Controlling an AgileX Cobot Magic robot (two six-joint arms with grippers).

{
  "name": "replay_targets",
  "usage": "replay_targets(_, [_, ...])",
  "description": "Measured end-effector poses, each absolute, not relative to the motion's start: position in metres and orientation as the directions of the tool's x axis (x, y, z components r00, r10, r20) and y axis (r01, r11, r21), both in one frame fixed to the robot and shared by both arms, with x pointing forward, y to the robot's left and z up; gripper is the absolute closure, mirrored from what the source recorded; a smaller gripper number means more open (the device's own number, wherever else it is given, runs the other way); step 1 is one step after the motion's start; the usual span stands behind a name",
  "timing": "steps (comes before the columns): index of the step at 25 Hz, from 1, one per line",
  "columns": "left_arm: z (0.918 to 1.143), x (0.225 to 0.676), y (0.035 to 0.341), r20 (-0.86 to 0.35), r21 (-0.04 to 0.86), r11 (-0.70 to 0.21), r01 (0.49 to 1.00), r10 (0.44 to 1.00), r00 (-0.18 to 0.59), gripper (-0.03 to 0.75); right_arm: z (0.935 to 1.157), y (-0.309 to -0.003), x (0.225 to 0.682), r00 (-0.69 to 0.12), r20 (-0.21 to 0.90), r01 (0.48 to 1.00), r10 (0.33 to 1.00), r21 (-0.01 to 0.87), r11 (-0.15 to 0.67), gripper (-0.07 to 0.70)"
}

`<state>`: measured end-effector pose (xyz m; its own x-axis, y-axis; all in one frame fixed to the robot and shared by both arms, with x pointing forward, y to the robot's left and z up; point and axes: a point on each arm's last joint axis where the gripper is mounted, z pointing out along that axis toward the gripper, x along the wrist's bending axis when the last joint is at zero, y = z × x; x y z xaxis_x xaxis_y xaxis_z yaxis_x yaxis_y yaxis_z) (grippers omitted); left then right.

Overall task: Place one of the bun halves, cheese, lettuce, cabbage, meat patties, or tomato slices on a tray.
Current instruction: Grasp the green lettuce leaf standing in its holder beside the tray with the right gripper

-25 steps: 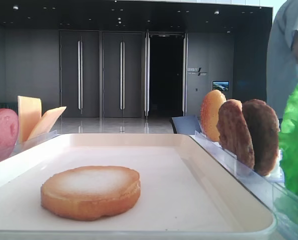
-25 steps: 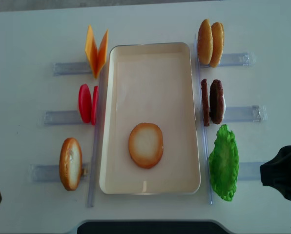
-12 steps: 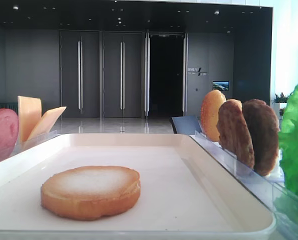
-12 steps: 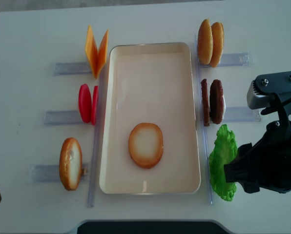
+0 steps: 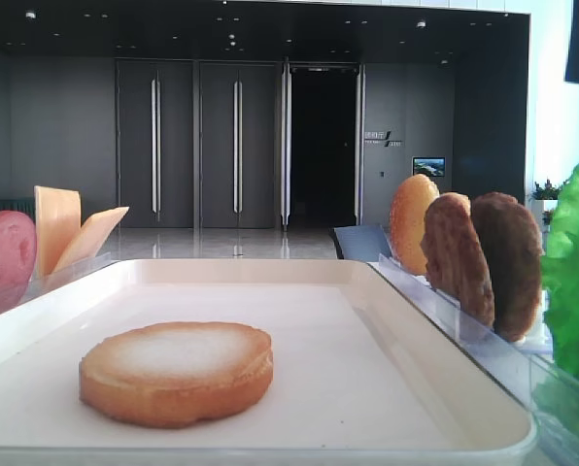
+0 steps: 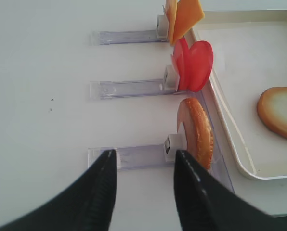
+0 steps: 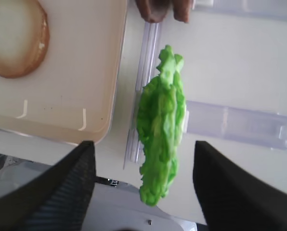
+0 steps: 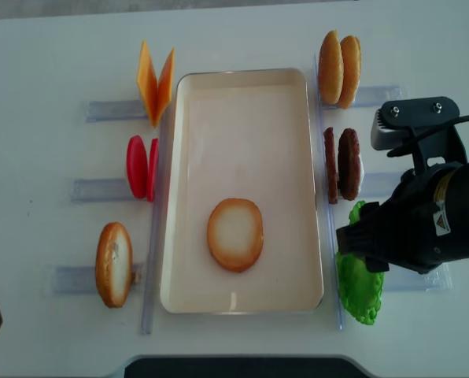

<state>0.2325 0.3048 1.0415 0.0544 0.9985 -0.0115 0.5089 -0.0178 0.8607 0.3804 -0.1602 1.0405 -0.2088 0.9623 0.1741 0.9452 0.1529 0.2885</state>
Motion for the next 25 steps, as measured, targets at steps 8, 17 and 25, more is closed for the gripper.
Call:
replay_targets(8, [1.042, 0.232, 0.305, -0.012, 0.861, -0.018, 0.509, 0.998, 0.054, 0.41, 1.024, -0.15, 0.389, -0.236, 0.145, 0.95, 0.961, 0.244, 0.197, 0.208])
replay_targets(17, [1.042, 0.232, 0.305, -0.012, 0.861, -0.018, 0.509, 0.998, 0.054, 0.41, 1.025, -0.148, 0.391, -0.245, 0.163, 0.944, 0.956, 0.266, 0.196, 0.28])
replay_targets(25, [1.042, 0.232, 0.305, -0.012, 0.861, -0.018, 0.509, 0.998, 0.054, 0.41, 1.024, -0.151, 0.394, -0.256, 0.117, 0.934, 0.959, 0.285, 0.215, 0.557])
